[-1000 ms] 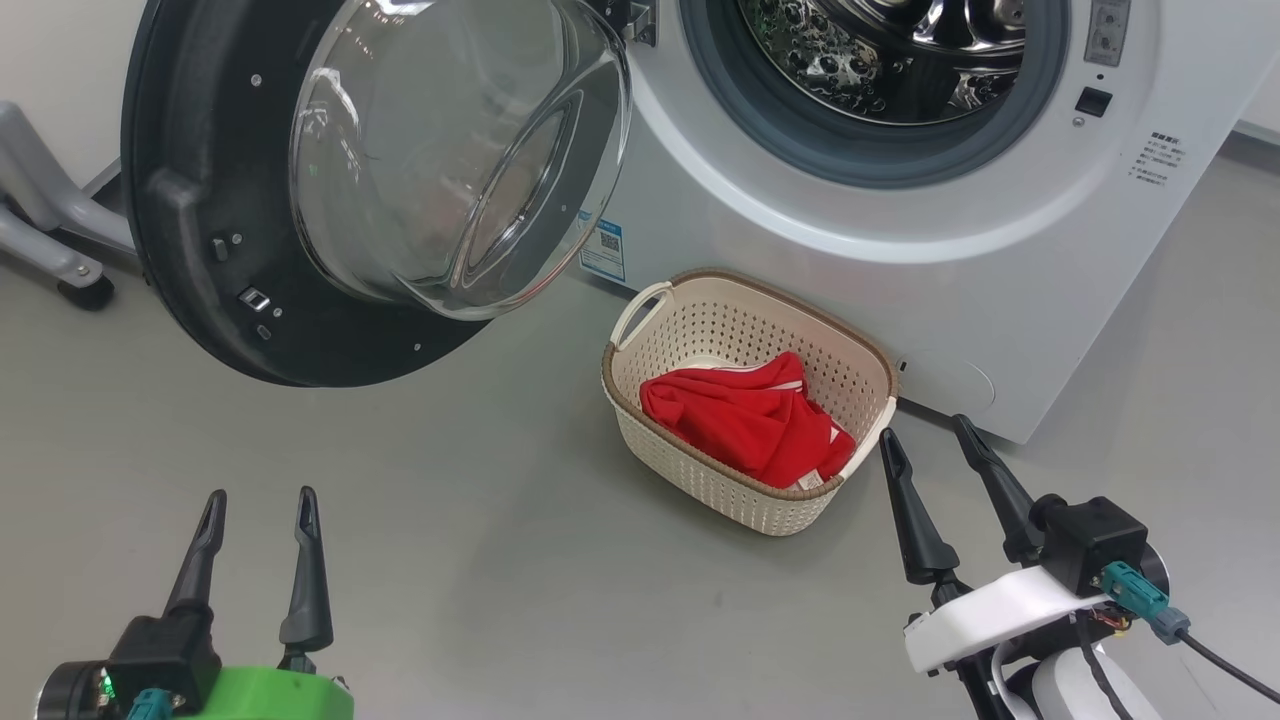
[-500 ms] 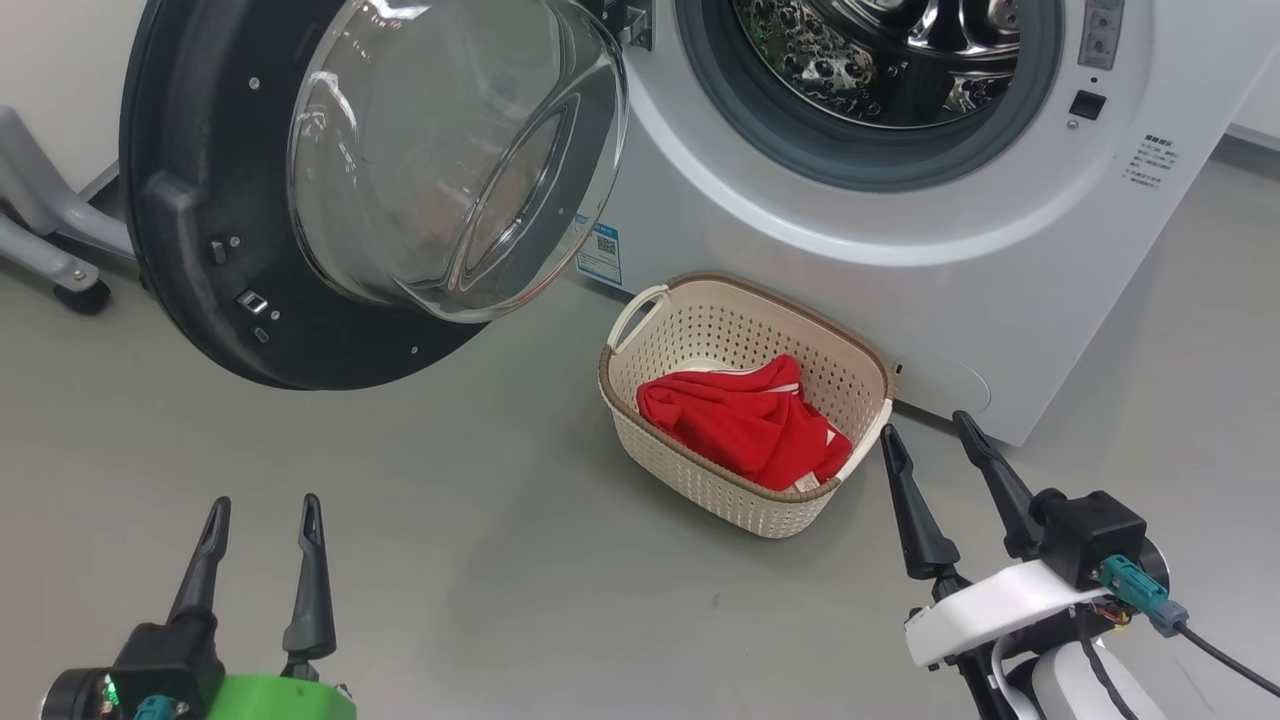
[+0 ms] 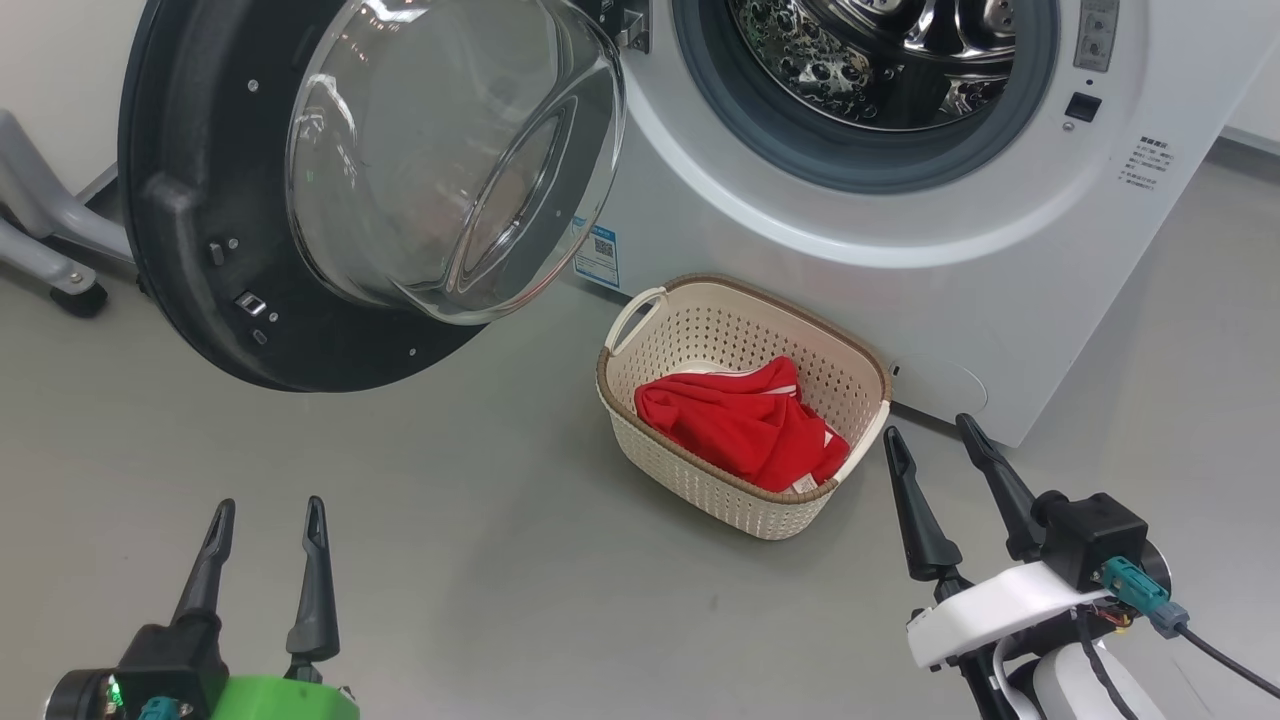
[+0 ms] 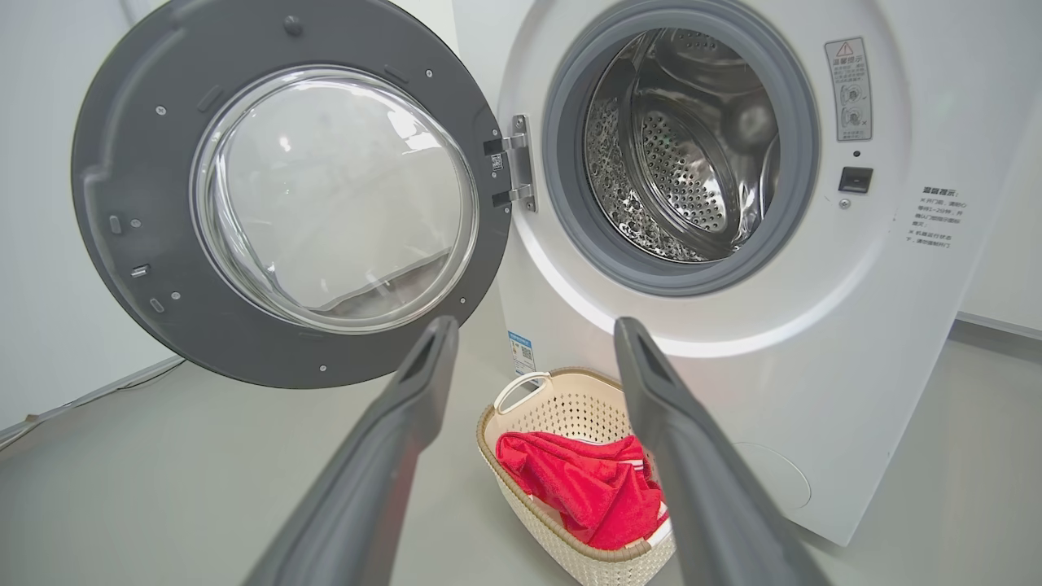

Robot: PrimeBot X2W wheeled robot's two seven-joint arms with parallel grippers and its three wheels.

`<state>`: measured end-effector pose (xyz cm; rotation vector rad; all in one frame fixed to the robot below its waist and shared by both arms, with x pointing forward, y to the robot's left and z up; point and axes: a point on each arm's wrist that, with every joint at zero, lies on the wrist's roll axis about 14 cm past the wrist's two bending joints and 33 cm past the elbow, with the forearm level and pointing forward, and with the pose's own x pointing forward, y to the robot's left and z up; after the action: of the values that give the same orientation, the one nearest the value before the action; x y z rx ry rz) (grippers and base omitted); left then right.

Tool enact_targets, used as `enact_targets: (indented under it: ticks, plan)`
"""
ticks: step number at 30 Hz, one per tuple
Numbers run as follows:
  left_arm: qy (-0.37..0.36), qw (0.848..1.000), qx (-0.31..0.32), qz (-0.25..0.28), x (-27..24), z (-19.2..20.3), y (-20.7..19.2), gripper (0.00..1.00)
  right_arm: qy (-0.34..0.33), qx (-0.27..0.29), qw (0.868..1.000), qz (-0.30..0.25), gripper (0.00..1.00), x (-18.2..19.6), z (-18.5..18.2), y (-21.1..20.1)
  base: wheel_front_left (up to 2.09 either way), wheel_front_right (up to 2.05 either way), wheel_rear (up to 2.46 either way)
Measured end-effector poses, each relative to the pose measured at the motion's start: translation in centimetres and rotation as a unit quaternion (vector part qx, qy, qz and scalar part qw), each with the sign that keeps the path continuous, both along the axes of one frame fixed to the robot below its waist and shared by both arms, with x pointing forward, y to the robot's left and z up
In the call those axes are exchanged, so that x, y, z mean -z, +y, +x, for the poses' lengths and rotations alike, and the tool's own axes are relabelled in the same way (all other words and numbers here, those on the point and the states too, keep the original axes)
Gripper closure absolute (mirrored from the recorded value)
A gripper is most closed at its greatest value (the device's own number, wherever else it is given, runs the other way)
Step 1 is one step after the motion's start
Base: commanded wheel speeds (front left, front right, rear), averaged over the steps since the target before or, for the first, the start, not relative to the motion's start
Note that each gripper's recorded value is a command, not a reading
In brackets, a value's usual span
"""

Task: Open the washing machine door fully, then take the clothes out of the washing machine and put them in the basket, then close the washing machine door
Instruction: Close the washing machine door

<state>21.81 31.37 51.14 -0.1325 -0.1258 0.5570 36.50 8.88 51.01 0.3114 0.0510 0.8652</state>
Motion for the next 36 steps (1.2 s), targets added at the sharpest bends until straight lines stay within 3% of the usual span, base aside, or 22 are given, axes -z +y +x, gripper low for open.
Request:
enact_targets:
  ticks: [22,23,24,25,36]
  plan:
    - [0.000,1.000,-0.002,0.001,-0.1,0.0,0.1,0.00,0.002,0.003,1.000,0.001,0.00,0.2,0.1,-0.1,0.00,0.00,0.00]
    - [0.000,1.000,-0.002,0.001,-0.1,0.0,0.1,0.26,0.002,0.004,1.000,0.001,0.00,0.2,0.1,-0.1,0.00,0.00,0.00]
    - [0.000,1.000,-0.002,0.001,-0.1,0.0,0.1,0.67,0.002,0.004,1.000,0.001,0.00,0.2,0.1,-0.1,0.00,0.00,0.00]
    - [0.001,1.000,-0.002,0.001,0.0,0.0,0.1,1.00,0.003,0.004,1.000,0.001,0.00,0.3,0.2,-0.1,0.00,0.00,0.00]
    - [-0.011,0.999,0.002,0.045,-2.6,0.5,1.7,1.00,0.008,0.018,1.000,0.000,0.00,0.9,1.3,-0.7,0.00,0.00,0.00]
